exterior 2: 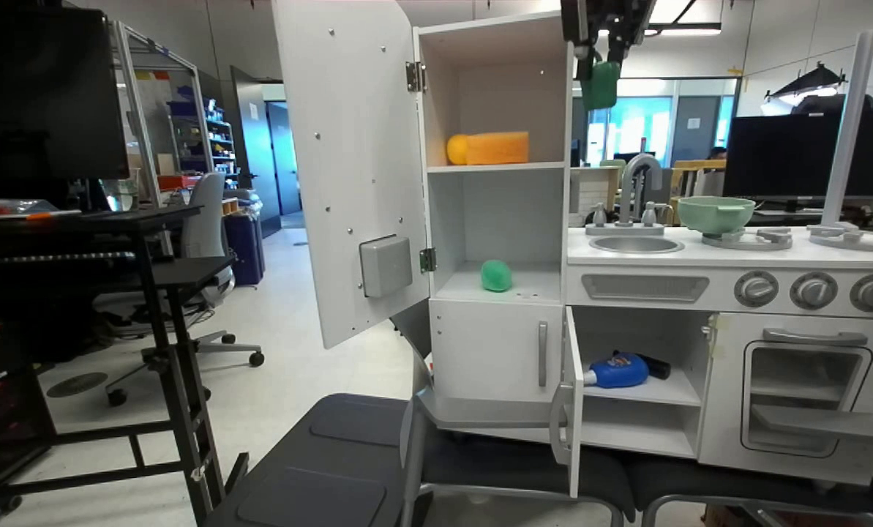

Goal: Pick up the green objects and put them in the cupboard.

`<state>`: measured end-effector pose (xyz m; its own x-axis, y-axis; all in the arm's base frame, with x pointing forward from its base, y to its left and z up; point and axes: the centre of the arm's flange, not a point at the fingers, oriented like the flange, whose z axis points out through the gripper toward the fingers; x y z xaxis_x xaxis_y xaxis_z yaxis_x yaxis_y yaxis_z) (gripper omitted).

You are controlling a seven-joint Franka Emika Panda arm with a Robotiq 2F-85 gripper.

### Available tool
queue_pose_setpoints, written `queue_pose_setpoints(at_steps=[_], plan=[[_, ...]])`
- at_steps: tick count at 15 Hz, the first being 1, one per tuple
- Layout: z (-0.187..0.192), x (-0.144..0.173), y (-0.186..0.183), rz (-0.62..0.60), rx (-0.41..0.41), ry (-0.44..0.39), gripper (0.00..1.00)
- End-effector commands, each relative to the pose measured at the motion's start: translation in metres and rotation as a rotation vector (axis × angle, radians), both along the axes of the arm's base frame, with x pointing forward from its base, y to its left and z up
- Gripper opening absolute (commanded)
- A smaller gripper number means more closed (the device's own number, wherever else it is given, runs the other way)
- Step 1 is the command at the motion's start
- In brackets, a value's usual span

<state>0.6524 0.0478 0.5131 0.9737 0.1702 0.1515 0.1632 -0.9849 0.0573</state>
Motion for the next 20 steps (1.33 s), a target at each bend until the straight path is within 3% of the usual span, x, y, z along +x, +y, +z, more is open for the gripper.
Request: queue_pose_setpoints(at_steps=[1, 5, 7, 11, 13, 18, 19, 20], plan=[[0.015, -0.060, 0.032, 0.184, 0.043, 0.072, 0.25], [0.003, -0.104, 0.065, 0.392, 0.027, 0.171, 0.25], [-0.006, -0.112, 0.103, 0.458, -0.012, 0.203, 0.25], [-0.055, -0.142, 0.141, 0.538, -0.075, 0.238, 0.25], [-0.068, -0.142, 0.163, 0.569, -0.125, 0.250, 0.25], [-0.143, -0.156, 0.165, 0.586, -0.279, 0.208, 0.25], [-0.180, -0.143, 0.196, 0.583, -0.314, 0.191, 0.25], [-0.197, -0.141, 0.202, 0.579, -0.342, 0.166, 0.25]])
